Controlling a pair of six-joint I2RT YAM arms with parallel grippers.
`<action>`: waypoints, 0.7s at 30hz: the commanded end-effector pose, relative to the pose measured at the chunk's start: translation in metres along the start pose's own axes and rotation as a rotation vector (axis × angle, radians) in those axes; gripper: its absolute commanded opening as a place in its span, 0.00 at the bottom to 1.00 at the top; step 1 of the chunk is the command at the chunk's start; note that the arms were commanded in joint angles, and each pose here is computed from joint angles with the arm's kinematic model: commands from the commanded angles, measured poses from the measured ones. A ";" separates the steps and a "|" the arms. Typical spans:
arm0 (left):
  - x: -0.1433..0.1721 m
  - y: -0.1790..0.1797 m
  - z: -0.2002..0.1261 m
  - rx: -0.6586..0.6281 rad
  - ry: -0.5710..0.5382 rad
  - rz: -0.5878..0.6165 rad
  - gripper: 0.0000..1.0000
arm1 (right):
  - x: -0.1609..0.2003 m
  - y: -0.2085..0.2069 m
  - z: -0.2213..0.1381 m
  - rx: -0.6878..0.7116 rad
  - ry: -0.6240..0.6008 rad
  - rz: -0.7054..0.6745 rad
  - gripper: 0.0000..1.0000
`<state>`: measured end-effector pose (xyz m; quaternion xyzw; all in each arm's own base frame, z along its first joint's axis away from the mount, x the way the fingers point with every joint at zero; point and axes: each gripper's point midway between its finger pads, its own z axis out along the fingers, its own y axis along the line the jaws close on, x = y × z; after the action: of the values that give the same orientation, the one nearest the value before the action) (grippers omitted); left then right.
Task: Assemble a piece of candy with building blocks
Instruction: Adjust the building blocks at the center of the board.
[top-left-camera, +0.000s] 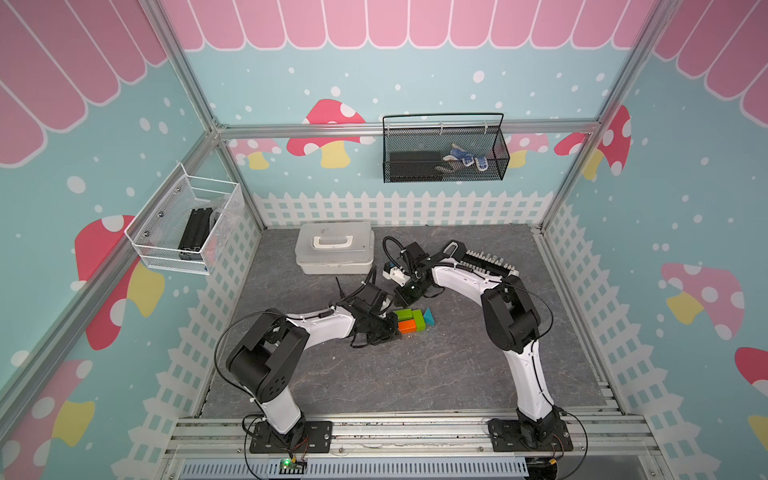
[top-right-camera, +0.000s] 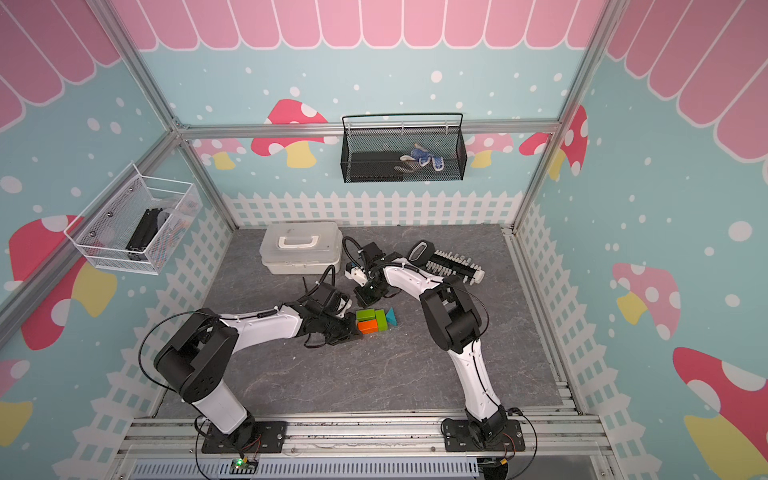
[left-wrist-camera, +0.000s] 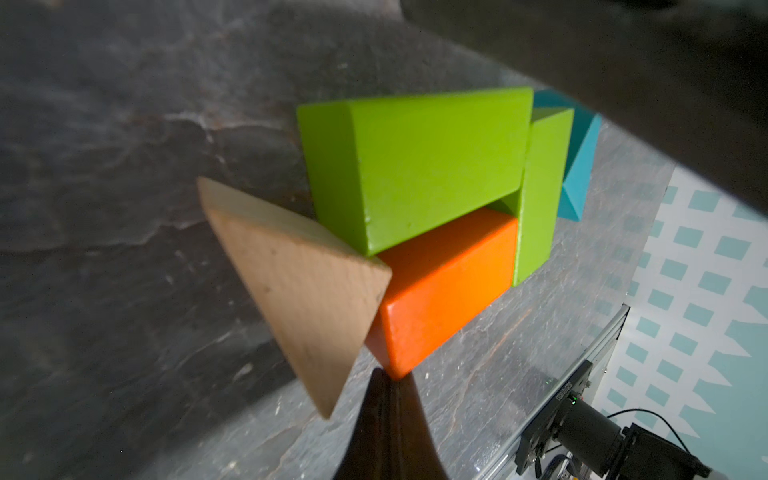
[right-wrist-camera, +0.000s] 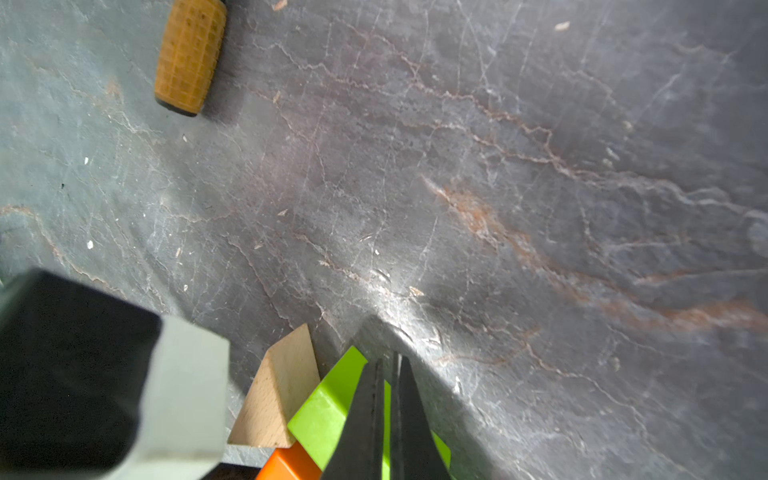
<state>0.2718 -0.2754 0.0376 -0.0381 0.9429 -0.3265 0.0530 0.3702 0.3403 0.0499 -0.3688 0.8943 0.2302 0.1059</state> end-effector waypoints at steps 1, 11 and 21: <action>-0.013 -0.007 0.002 0.004 -0.044 0.003 0.00 | 0.015 0.004 0.011 -0.035 0.051 -0.019 0.07; -0.015 -0.005 0.009 -0.005 -0.035 -0.003 0.00 | 0.023 0.007 0.015 -0.051 0.076 -0.026 0.07; -0.010 -0.001 0.010 -0.009 -0.021 -0.008 0.00 | 0.026 0.009 0.016 -0.053 0.088 -0.028 0.07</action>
<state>0.2795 -0.2782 0.0307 -0.0442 0.9443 -0.3214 0.0548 0.3614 0.3385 0.0447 -0.3781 0.8908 0.2348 0.0911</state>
